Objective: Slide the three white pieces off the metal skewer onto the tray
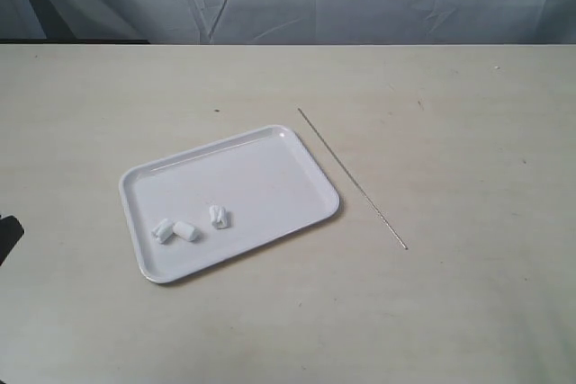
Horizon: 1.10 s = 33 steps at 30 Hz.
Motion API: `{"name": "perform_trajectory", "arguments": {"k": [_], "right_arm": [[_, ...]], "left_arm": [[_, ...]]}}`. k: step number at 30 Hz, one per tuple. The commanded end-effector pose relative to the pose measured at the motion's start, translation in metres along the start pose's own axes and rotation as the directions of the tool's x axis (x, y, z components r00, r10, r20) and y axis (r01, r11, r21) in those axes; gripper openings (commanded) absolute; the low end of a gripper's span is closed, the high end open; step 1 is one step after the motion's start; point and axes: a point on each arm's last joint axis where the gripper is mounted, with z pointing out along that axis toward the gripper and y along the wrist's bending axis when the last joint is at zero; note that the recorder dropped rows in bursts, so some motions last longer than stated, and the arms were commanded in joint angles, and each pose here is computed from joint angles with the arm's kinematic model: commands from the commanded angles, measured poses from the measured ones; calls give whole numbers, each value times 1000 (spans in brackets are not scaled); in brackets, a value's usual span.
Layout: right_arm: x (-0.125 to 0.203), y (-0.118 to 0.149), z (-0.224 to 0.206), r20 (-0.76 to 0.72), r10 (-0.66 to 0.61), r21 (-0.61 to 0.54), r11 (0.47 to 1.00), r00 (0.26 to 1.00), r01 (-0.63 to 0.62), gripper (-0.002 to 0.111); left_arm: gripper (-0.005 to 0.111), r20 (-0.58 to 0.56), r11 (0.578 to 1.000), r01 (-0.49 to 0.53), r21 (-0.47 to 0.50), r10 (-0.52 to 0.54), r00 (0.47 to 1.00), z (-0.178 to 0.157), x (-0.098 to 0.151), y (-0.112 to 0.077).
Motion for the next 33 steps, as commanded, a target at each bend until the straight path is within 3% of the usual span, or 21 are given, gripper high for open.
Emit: {"name": "perform_trajectory", "arguments": {"k": [1, 7, 16, 19, 22, 24, 27, 28, 30, 32, 33], "right_arm": [[-1, -1, 0, 24, -29, 18, 999, 999, 29, 32], [-1, -1, 0, 15, -121, 19, 993, 993, 120, 32], [-1, -1, 0, 16, -113, 13, 994, 993, 113, 32], [-1, -1, 0, 18, -106, 11, 994, 994, 106, 32], [-1, -1, 0, 17, -104, 11, 995, 994, 104, 32], [-1, -1, 0, 17, -104, 11, 995, 994, 104, 32], [-1, -1, 0, 17, -104, 11, 995, 994, 104, 32], [-1, -1, 0, 17, -104, 11, 995, 994, 104, 32], [-1, -1, 0, 17, -104, 11, 995, 994, 104, 32], [-1, -1, 0, 19, -104, 11, 995, 994, 104, 32], [-1, -1, 0, 19, -104, 11, 995, 994, 104, 32]], "left_arm": [[21, 3, 1000, 8, 9, -8, 1000, 0, 1, -1], [21, 3, 1000, 8, 20, -8, 1000, 0, 1, -2], [21, 2, 999, 8, 33, -8, 1000, 0, 1, -3], [21, 4, 1000, 8, -12, -8, 1000, 0, 1, 1], [11, 20, 988, 33, -149, -30, 999, -1, 0, 14], [-1, 64, 953, 129, -275, -115, 991, -4, -2, 25], [0, 155, 820, 376, -431, -343, 926, -10, 3, 41], [0, 137, 796, 388, -465, -368, 920, -12, 7, 44], [0, -8, 856, 173, -487, -203, 979, -12, 11, 43], [0, -136, 892, -59, -448, -3, 991, -11, 12, 41], [0, -171, 899, -115, -423, 45, 984, -10, 13, 39]]}}
